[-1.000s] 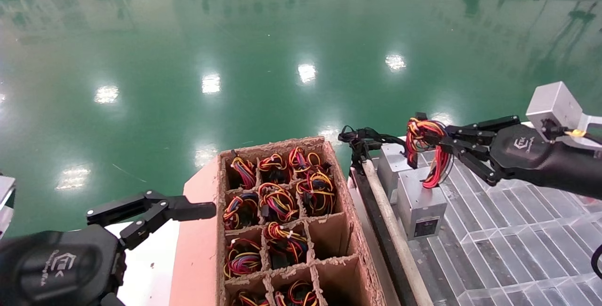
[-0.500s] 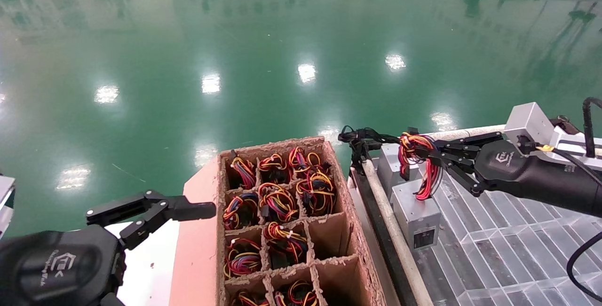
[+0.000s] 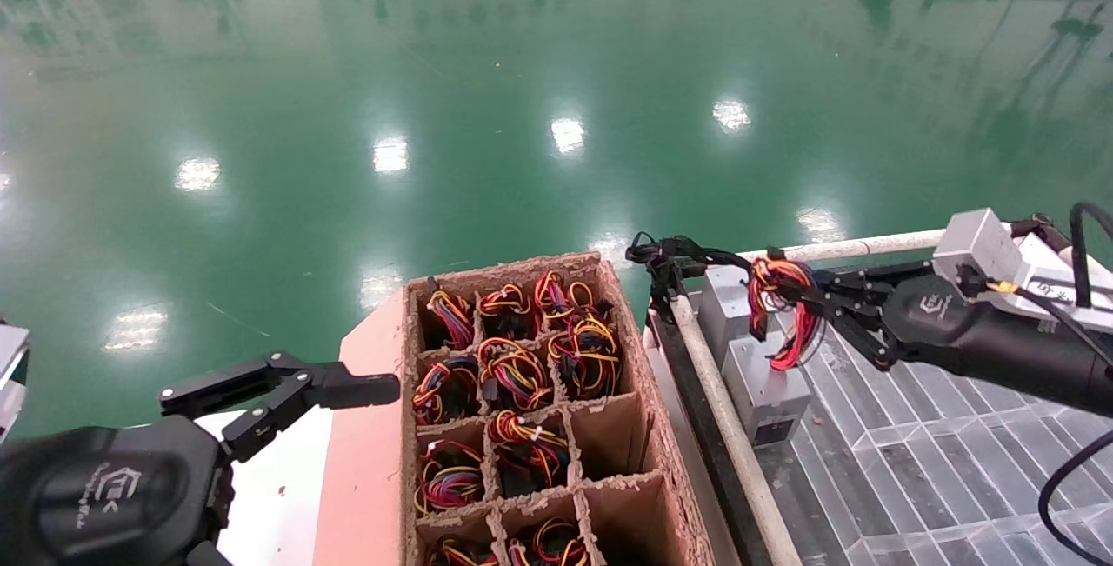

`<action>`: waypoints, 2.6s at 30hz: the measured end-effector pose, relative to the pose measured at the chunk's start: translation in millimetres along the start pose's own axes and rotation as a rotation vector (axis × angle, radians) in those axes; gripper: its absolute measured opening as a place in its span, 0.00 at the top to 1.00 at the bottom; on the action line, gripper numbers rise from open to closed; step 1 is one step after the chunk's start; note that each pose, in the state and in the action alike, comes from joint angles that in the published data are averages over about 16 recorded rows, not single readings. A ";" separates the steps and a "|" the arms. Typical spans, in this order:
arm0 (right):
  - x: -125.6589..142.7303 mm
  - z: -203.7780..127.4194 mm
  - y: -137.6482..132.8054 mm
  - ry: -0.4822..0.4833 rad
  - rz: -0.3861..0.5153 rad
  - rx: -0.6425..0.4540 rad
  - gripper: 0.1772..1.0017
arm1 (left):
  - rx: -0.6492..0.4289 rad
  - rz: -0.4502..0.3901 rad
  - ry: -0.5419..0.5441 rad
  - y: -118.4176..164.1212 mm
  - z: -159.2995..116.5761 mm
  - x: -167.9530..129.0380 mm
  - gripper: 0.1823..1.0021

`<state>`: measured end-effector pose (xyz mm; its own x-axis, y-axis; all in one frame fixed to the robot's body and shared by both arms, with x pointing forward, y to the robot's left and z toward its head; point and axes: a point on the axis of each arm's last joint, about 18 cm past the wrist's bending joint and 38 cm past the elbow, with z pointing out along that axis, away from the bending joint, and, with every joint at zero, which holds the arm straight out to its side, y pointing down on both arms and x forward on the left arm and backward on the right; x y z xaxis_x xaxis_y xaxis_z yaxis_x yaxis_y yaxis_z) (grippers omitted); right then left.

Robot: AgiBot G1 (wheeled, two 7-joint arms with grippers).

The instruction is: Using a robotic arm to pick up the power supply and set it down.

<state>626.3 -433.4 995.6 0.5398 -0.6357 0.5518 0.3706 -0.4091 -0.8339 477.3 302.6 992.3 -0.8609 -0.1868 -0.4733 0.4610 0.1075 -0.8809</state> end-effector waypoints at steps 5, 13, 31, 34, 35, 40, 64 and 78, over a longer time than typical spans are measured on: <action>-0.3 -4.9 12.1 0.010 0.018 -0.010 0.97 | 0.000 0.000 0.000 0.0 0.0 0.0 0.00; -1.3 -10.5 24.6 0.022 0.037 -0.022 0.97 | 0.000 0.000 0.000 0.0 0.0 0.0 0.00; -1.9 -10.8 27.8 0.023 0.041 -0.027 0.87 | 0.000 0.000 -0.001 0.0 -0.1 -0.1 0.00; -1.9 -10.8 27.7 0.023 0.040 -0.027 0.82 | 0.000 0.000 -0.001 0.0 -0.1 -0.1 0.00; -1.9 -10.8 27.6 0.022 0.040 -0.027 0.81 | 0.000 0.000 -0.001 0.0 -0.1 -0.1 0.00; -2.1 -12.1 25.7 0.019 0.041 -0.019 0.69 | 0.000 0.000 -0.001 0.0 -0.1 -0.1 0.00; -20.5 -23.7 -5.8 -0.066 0.050 0.119 0.10 | 0.000 0.000 -0.001 0.0 -0.1 -0.1 0.00; -46.7 -19.8 -35.9 -0.168 0.041 0.187 0.01 | 0.000 0.000 -0.001 0.0 -0.1 -0.1 0.00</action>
<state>572.8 -402.0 999.5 0.6694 -0.5249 0.5257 0.4712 -0.2470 -0.8467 477.4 302.7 992.4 -0.8607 -0.1875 -0.4733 0.4610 0.1071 -0.8809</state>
